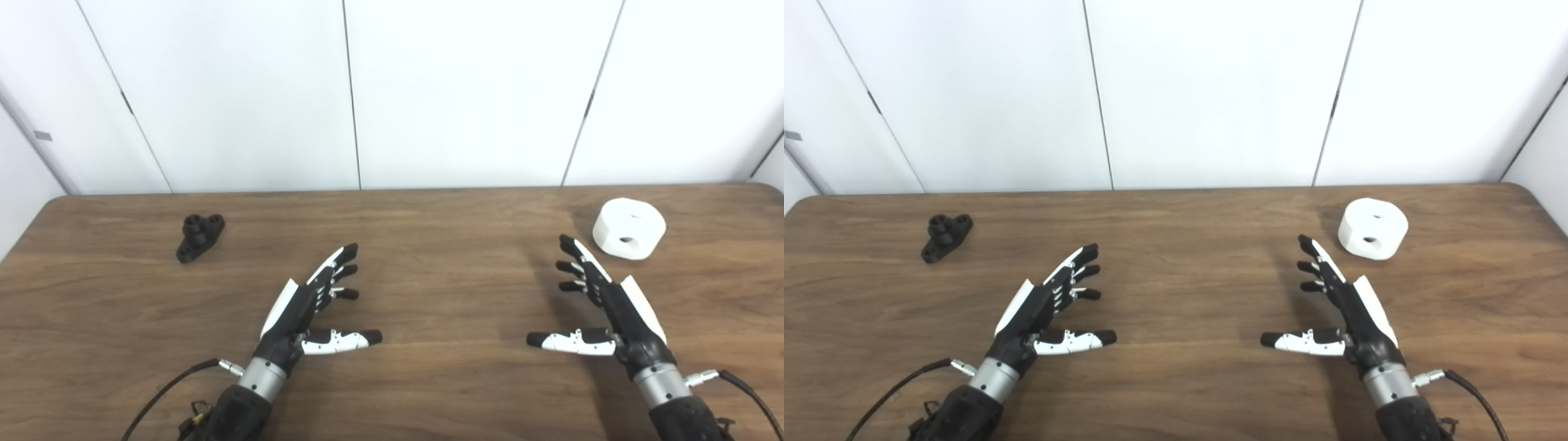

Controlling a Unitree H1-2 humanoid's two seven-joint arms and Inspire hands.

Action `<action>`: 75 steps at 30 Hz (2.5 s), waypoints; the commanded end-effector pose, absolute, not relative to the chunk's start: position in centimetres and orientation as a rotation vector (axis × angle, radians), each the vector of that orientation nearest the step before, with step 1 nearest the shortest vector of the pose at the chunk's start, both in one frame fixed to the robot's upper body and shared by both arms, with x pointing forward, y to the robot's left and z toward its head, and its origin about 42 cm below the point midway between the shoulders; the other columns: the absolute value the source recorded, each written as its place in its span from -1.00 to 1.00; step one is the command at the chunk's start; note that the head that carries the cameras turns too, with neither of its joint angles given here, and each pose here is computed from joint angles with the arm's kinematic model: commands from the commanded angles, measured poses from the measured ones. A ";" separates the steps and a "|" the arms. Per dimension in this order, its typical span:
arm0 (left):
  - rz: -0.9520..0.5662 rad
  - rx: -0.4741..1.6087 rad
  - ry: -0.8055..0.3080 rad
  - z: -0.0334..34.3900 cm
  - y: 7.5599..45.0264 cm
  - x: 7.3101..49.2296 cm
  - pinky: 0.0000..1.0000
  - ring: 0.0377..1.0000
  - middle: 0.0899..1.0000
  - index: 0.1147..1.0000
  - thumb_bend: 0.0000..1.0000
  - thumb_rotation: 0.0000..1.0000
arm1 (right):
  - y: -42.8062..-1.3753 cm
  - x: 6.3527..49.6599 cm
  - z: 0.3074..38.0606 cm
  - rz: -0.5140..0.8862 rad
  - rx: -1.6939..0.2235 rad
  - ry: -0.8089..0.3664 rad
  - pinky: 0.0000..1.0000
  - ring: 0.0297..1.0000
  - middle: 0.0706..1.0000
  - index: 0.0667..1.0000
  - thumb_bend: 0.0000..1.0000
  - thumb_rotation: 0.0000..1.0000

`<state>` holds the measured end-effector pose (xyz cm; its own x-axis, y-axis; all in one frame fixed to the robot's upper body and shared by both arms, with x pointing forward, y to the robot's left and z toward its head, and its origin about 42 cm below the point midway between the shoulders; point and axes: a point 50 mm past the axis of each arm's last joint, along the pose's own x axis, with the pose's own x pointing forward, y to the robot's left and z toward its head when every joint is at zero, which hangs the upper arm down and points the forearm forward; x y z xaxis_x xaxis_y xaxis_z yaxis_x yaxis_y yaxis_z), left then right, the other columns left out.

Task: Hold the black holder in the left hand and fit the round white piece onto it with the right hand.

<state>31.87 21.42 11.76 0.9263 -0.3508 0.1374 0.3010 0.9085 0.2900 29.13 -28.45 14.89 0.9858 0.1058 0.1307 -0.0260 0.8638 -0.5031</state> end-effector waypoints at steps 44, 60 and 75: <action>-0.217 0.240 -0.277 12.7 19.6 33.7 0.28 0.54 0.67 0.73 0.50 -1.00 | -31.3 29.7 15.2 0.056 -0.508 -0.200 0.64 0.73 0.88 0.93 0.76 -0.62; -0.195 0.408 -0.344 15.0 22.6 35.0 0.18 0.43 0.49 0.44 0.58 -1.00 | -31.1 29.8 15.2 0.064 -0.515 -0.194 0.59 0.72 0.88 0.94 0.75 -0.58; -0.071 0.770 -0.389 20.2 27.9 35.9 0.53 0.81 0.75 0.30 0.68 -0.85 | -31.6 29.8 15.1 0.059 -0.517 -0.193 0.61 0.72 0.88 0.93 0.71 -0.63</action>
<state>35.16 26.95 17.25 0.9485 -0.2287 0.2193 0.0247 0.7433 0.6685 29.17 -30.95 13.88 0.9885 0.0957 0.1172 -0.0282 0.8776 -0.4786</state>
